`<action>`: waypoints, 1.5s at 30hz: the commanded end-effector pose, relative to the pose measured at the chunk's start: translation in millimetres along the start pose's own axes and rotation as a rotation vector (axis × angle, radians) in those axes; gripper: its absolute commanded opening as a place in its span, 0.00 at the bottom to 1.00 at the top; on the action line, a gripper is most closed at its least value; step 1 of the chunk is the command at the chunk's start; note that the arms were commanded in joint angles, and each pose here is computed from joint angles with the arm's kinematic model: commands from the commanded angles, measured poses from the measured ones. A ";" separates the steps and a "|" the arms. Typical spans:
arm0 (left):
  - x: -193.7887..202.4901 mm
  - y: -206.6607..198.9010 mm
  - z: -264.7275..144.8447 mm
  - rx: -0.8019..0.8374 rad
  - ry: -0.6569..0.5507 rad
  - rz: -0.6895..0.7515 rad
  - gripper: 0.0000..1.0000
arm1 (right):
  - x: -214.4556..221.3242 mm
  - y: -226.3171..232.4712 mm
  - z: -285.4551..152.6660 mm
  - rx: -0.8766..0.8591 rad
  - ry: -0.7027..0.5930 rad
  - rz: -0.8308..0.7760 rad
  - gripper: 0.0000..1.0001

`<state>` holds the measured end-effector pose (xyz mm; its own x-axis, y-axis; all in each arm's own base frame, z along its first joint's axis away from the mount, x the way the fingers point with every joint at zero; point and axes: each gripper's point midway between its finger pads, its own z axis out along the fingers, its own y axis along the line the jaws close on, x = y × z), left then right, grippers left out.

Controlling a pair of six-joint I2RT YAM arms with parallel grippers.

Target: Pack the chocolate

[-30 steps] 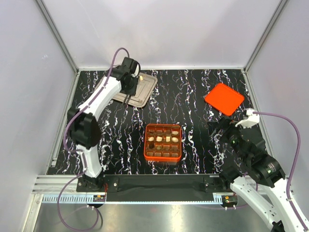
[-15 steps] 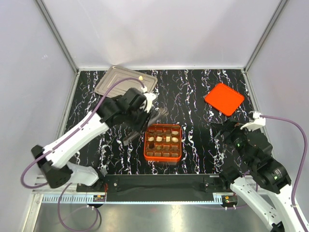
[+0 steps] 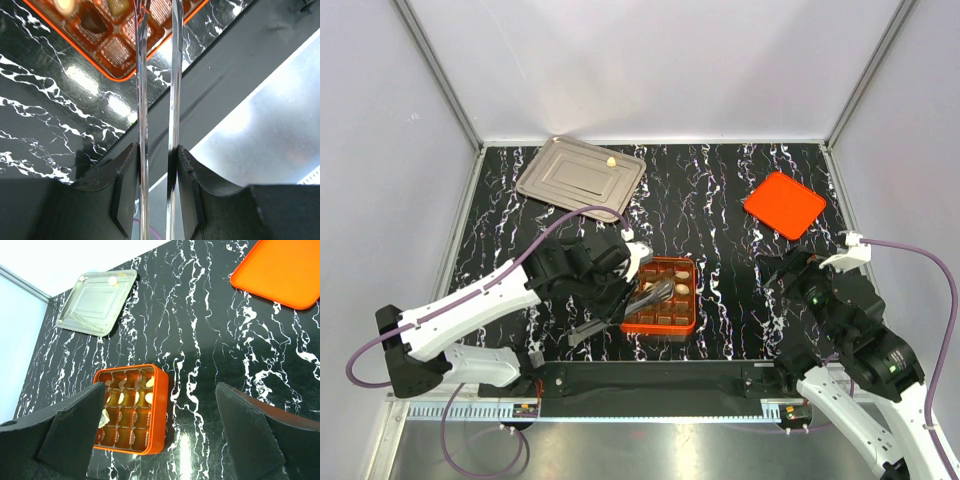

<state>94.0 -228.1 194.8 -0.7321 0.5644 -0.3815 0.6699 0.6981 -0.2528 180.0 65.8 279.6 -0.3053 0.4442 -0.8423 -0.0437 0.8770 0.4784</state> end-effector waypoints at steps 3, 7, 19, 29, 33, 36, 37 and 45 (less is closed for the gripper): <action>-6.5 -5.3 9.0 0.009 -0.029 -0.009 0.37 | -16.5 3.2 -11.1 -0.007 -0.043 0.025 1.00; -9.0 -5.5 17.1 0.006 -0.024 -0.007 0.37 | -16.7 2.1 -12.4 -0.004 -0.044 0.025 1.00; -16.1 3.2 38.9 -0.061 0.023 0.003 0.37 | -24.1 1.7 -19.5 -0.009 -0.068 0.023 1.00; -17.1 6.3 41.0 -0.080 0.030 0.010 0.44 | -25.6 0.8 -18.9 -0.005 -0.078 0.021 1.00; -19.8 6.5 36.9 -0.088 0.024 0.017 0.44 | -24.3 0.5 -18.0 -0.004 -0.075 0.018 1.00; -29.3 7.1 26.1 -0.106 -0.009 0.016 0.44 | -24.7 1.0 -18.4 -0.006 -0.074 0.018 1.00; -33.4 5.6 21.8 -0.105 -0.020 0.017 0.44 | -24.0 0.6 -18.4 -0.006 -0.074 0.019 1.00; -95.0 6.4 -43.6 -0.203 -0.240 0.019 0.46 | -19.7 -1.6 -15.8 0.015 -0.044 -0.002 1.00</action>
<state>143.5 -259.3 233.0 -0.7024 0.5136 -0.4928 0.6428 0.7551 -0.1292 170.6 56.3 290.4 -0.2777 0.4578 -0.8446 -0.0372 0.8734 0.4857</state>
